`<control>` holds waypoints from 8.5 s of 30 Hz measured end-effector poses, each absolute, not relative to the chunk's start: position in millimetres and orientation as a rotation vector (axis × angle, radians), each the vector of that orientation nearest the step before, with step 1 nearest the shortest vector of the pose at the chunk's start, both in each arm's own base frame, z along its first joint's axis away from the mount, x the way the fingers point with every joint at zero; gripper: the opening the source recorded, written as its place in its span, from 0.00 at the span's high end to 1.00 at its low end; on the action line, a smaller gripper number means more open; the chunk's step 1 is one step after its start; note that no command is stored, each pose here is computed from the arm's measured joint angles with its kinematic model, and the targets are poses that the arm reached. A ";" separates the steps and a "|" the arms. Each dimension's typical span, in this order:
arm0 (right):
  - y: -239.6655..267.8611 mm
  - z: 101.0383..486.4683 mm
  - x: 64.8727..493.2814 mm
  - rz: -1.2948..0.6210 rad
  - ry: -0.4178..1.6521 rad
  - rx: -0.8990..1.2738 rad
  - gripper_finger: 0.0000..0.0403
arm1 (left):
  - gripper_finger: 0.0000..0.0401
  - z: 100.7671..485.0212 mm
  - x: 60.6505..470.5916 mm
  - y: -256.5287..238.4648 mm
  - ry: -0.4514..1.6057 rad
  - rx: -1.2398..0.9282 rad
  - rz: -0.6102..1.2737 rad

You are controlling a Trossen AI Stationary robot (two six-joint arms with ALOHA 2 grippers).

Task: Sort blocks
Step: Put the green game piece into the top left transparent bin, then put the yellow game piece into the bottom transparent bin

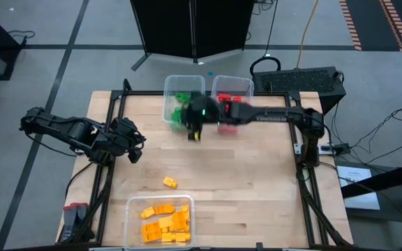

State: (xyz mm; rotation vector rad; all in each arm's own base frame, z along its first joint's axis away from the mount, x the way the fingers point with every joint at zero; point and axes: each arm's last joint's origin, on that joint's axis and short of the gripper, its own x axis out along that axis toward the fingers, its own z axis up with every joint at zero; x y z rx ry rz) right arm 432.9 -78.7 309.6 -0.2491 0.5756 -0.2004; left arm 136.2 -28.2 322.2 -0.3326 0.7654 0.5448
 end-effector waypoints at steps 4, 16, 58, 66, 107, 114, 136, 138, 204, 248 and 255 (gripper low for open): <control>-127.6 308.6 422.7 -0.333 0.581 -0.139 0.63 | 1.00 322.2 136.2 -28.2 0.766 -0.333 0.545; -153.7 304.7 411.2 -0.387 0.630 -0.084 0.12 | 1.00 322.2 136.2 -28.2 0.765 -0.332 0.545; 57.9 135.0 454.7 0.296 0.601 0.082 0.25 | 1.00 321.6 135.8 -28.4 0.771 -0.356 0.552; 61.7 124.0 487.0 0.327 0.565 0.066 0.25 | 1.00 321.0 135.7 -28.5 0.780 -0.356 0.550; 39.4 109.9 487.6 0.172 0.640 0.174 0.88 | 1.00 321.1 135.0 -27.2 0.779 -0.282 0.561; 28.9 155.1 482.2 0.221 0.569 -0.017 0.61 | 1.00 320.0 135.7 -27.4 0.790 -0.273 0.563; -6.4 149.4 488.7 0.486 0.447 -0.292 0.44 | 1.00 319.6 136.8 -27.0 0.778 -0.260 0.588; -2.4 149.7 488.9 0.499 0.439 -0.306 0.44 | 1.00 319.7 136.8 -26.9 0.776 -0.259 0.590; 5.9 116.5 545.1 0.528 0.750 -0.016 0.72 | 1.00 318.6 139.7 -26.6 0.751 -0.277 0.638; 162.0 298.0 493.2 0.634 0.370 0.030 0.72 | 1.00 318.8 140.1 -27.0 0.751 -0.287 0.631; 183.3 269.4 502.8 0.631 0.420 0.224 0.63 | 1.00 318.7 140.1 -27.2 0.755 -0.290 0.626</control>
